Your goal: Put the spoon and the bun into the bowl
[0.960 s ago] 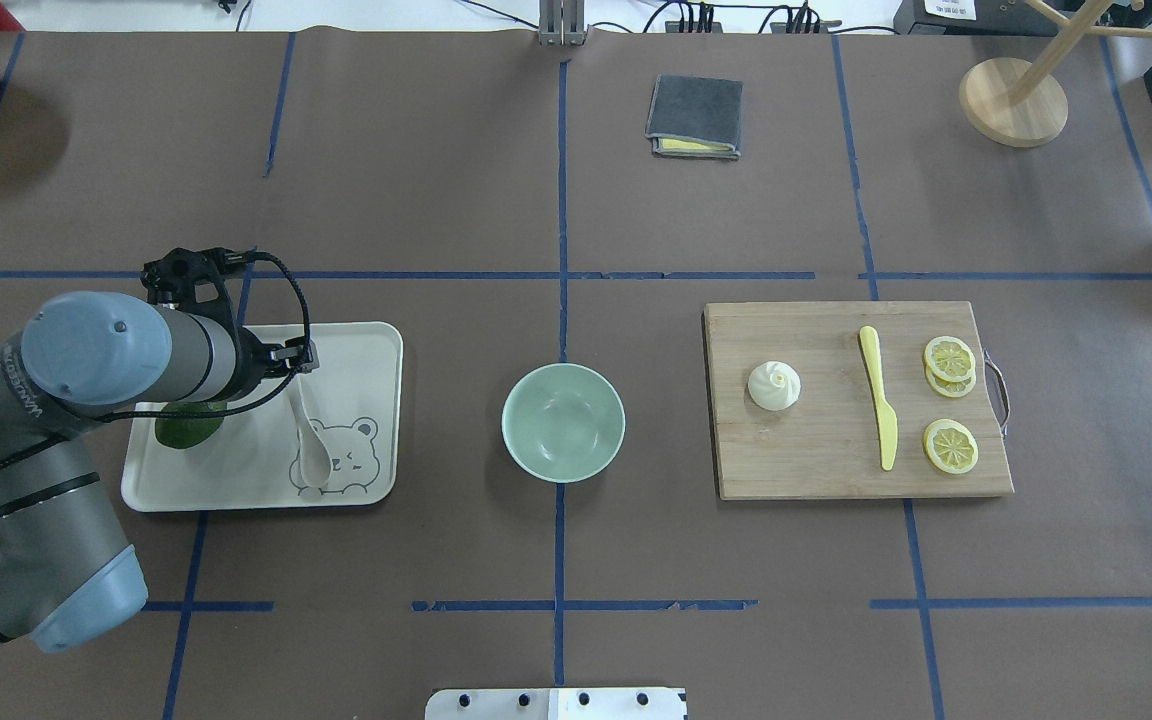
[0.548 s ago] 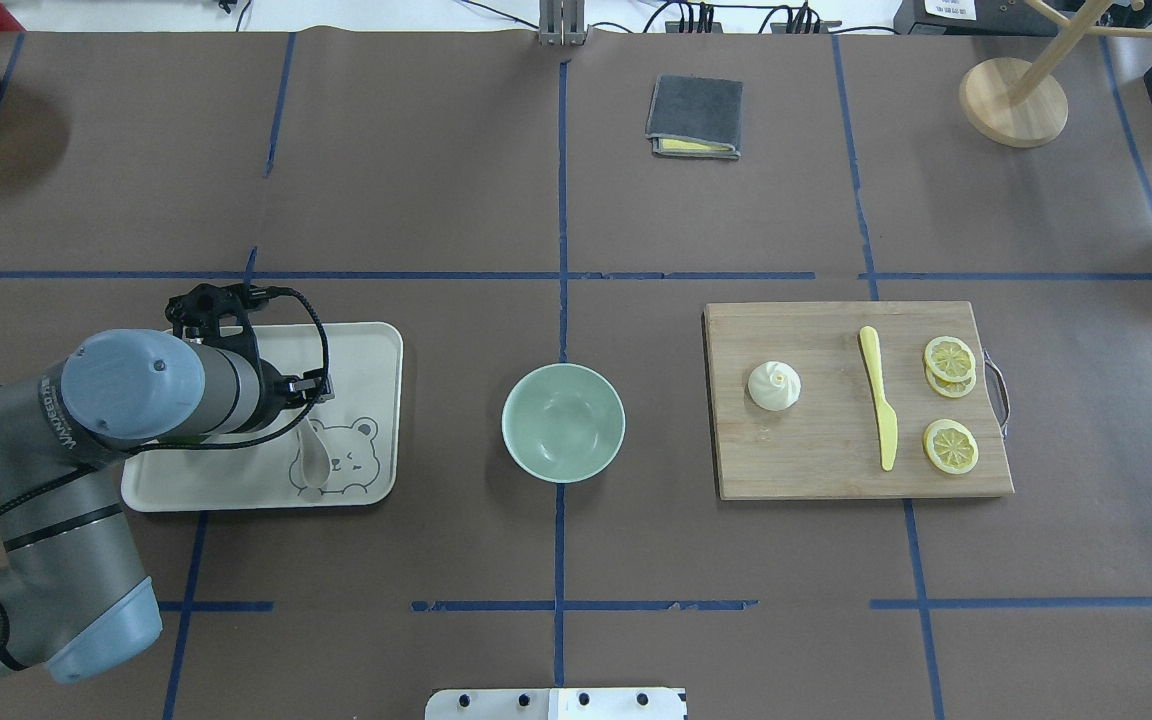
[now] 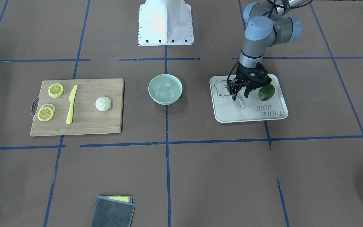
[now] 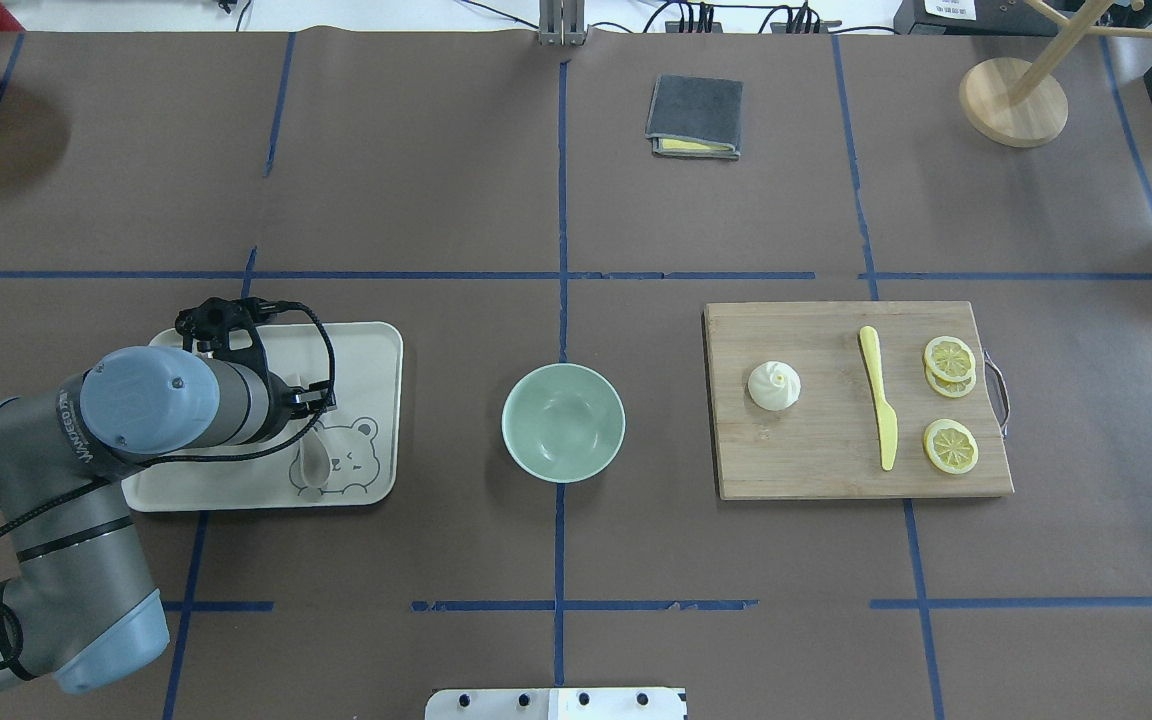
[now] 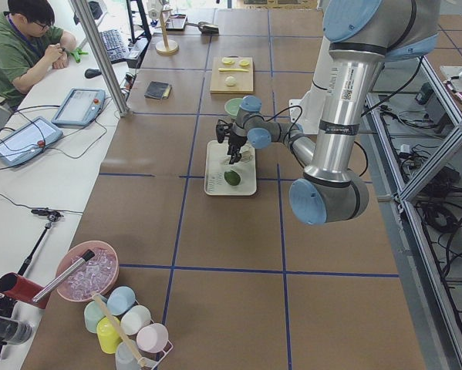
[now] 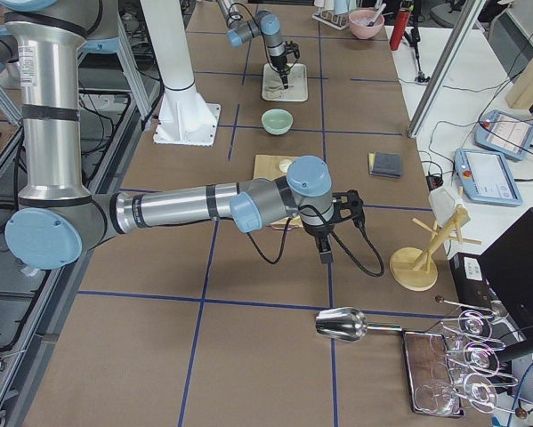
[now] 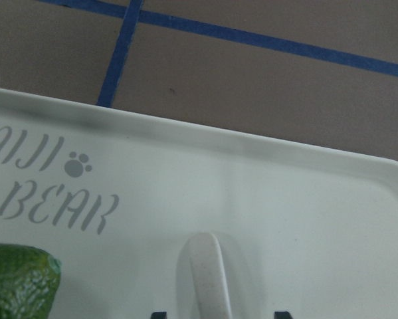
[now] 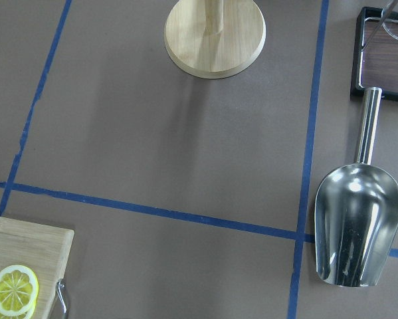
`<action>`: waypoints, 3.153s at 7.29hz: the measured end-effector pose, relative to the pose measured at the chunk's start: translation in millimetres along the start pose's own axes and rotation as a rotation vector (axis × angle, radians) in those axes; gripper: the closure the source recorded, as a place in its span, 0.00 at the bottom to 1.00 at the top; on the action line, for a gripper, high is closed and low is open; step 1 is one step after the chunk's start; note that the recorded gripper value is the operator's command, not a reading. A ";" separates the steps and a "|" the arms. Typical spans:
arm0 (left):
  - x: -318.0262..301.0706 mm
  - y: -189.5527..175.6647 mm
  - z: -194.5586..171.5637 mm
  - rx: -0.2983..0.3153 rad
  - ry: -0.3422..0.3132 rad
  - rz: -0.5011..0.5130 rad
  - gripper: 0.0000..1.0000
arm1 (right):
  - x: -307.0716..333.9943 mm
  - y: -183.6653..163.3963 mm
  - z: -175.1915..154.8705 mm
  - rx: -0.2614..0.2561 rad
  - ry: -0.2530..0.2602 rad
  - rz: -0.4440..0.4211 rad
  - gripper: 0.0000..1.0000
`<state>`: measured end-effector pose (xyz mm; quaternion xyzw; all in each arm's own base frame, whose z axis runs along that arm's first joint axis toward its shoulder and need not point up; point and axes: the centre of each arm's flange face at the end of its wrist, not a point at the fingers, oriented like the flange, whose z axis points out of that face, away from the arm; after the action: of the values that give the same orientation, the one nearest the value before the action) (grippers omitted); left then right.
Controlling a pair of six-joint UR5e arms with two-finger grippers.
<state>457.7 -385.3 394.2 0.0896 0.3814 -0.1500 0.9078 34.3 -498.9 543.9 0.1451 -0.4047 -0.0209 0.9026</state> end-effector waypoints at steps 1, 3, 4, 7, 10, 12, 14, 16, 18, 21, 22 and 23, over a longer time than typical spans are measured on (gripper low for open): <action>2.8 1.4 2.7 0.001 -0.002 0.003 0.75 | -0.2 0.0 0.1 0.000 0.000 0.003 0.00; 4.4 1.5 4.0 0.002 -0.002 0.003 1.00 | -0.7 -0.1 -0.2 0.000 -0.002 0.004 0.00; 5.2 1.3 2.1 0.003 0.002 0.004 1.00 | -0.8 -0.2 -0.4 0.001 -0.002 0.004 0.00; 10.0 -3.3 -12.2 0.011 0.027 0.000 1.00 | -0.5 -0.1 -0.3 0.000 -0.002 0.006 0.00; 72.9 -8.3 -52.8 0.011 0.060 -0.120 1.00 | -0.9 -0.1 -0.5 0.000 -0.003 0.006 0.00; 157.6 -15.5 -70.1 0.003 0.044 -0.283 1.00 | -1.3 -0.2 -0.9 0.001 -0.003 0.008 0.00; 233.7 -18.8 -74.1 -0.004 0.030 -0.379 1.00 | -1.8 -0.3 -1.3 0.002 -0.004 0.009 0.00; 256.1 -12.4 -71.3 -0.013 0.023 -0.391 0.84 | -2.5 -0.5 -1.9 0.003 -0.005 0.008 0.00; 261.3 -1.6 -69.6 -0.023 0.023 -0.377 0.44 | -2.6 -0.4 -1.8 0.003 -0.006 0.008 0.00; 260.9 6.0 -73.9 -0.028 0.035 -0.320 0.00 | -2.1 -0.3 -1.3 0.002 -0.006 0.009 0.00; 255.5 6.8 -82.6 -0.029 0.053 -0.275 0.00 | -2.4 -0.5 -1.7 0.002 -0.006 0.008 0.00; 240.2 7.7 -94.8 -0.028 0.072 -0.201 0.00 | -4.4 -1.2 -3.3 0.006 -0.007 0.004 0.00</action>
<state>556.8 -400.7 156.1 0.0435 0.4230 -0.2316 0.8750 33.9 -498.6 538.2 0.1468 -0.4084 -0.0182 0.9007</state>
